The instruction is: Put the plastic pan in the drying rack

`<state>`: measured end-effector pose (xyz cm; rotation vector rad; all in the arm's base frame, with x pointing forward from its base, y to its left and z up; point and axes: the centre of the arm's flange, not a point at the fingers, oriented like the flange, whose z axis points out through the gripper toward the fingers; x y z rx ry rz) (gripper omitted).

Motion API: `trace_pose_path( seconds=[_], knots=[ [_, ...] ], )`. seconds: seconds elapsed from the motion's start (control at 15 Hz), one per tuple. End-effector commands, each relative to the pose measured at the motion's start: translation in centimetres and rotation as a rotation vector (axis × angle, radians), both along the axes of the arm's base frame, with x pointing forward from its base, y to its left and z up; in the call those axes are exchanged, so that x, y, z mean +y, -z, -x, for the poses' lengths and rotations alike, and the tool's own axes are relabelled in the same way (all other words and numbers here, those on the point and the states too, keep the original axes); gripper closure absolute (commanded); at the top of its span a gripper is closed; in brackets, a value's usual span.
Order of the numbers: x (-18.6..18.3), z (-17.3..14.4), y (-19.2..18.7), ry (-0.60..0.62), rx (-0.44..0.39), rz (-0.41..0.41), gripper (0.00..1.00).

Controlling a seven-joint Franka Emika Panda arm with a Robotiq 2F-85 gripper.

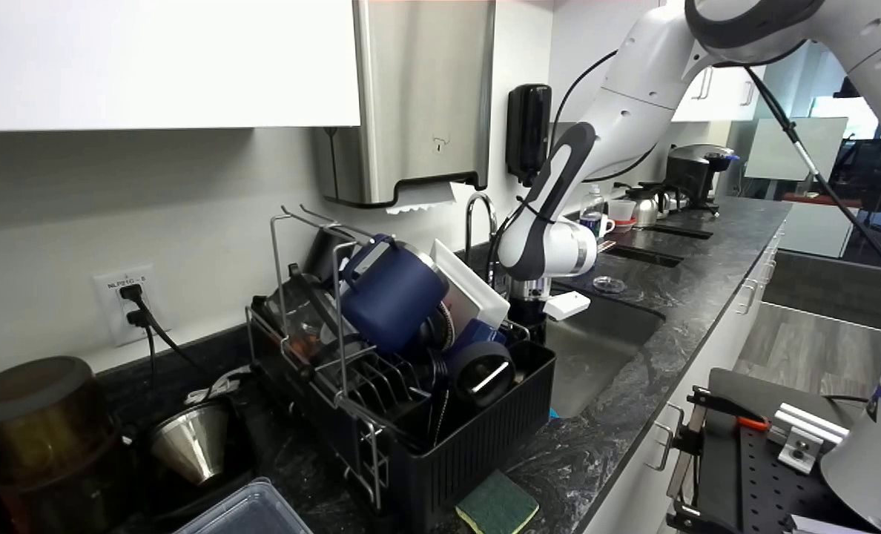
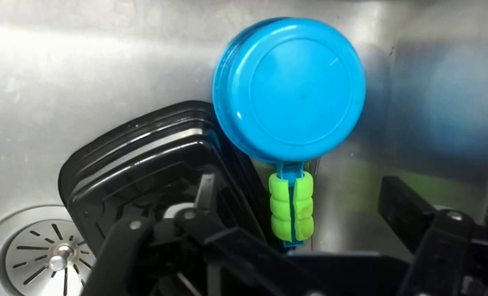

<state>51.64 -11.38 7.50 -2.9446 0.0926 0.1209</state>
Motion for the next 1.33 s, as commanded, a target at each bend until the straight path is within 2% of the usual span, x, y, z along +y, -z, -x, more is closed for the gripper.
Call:
trace_pose_path(
  seconds=[0.0,0.53,1.0,1.27],
  knots=[
    [-0.5,-0.9,1.8,-0.02,-0.048,-0.035,0.0],
    [-0.7,-1.9,3.3,-0.045,-0.069,-0.08,0.0],
    [-1.0,-2.9,3.6,-0.128,-0.057,-0.187,0.0],
    [-1.2,-3.5,4.0,-0.186,-0.009,-0.251,0.0]
  ],
)
